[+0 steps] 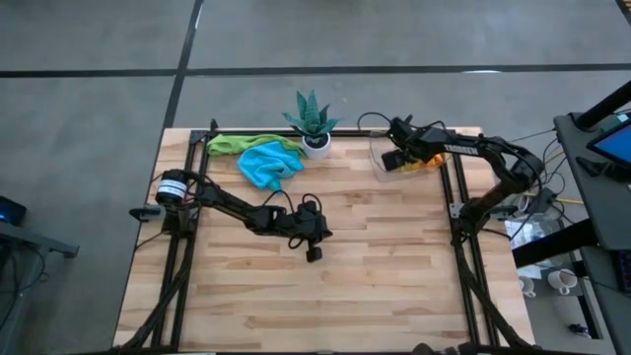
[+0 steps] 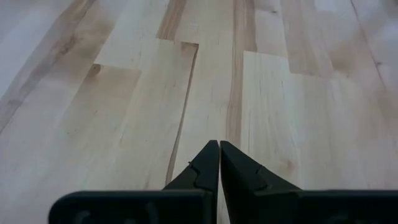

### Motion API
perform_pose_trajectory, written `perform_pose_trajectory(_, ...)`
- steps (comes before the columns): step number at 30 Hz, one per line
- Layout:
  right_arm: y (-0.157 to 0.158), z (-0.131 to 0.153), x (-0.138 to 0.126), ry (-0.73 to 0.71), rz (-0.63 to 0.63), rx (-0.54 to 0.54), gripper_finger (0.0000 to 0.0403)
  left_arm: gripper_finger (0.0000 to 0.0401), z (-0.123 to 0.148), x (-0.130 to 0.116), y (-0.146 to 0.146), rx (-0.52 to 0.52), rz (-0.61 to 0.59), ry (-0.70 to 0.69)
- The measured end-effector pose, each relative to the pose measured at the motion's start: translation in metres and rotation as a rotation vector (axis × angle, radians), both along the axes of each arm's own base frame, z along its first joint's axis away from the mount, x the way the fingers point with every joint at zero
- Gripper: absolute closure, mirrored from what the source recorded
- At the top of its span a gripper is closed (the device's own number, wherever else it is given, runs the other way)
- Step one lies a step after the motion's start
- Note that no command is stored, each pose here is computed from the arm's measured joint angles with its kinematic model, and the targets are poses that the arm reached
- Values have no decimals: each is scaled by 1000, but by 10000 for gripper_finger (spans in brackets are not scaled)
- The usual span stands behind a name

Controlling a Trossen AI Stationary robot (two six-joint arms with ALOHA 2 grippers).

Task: Roll microfiber towels into tight, uniform cylinder then place into a basket
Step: Put the yellow microfiber cloth into the transparent bin

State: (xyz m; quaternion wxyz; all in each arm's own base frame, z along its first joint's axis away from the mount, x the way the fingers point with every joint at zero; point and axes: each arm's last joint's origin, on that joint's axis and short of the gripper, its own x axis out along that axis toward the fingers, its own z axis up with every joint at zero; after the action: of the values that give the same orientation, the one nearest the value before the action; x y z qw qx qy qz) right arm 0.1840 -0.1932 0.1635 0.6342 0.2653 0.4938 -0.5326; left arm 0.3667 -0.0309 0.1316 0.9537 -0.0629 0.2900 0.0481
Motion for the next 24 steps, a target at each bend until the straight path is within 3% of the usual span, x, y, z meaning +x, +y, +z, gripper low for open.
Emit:
perform_pose_trajectory(14, 18, 49, -29, 26, -70, -138, 209, 401, 0, 0, 0, 0, 0, 1)
perform_pose_trajectory(18, 23, 61, -34, -49, -80, -192, 215, 401, 0, 0, 0, 0, 1, 1)
perform_pose_trajectory(21, 29, 60, -30, -199, -11, -159, 242, 401, 0, 0, 0, 0, 1, 1)
perform_pose_trajectory(24, 37, 48, -25, -275, 50, -106, 300, 401, 0, 0, 0, 0, 1, 1)
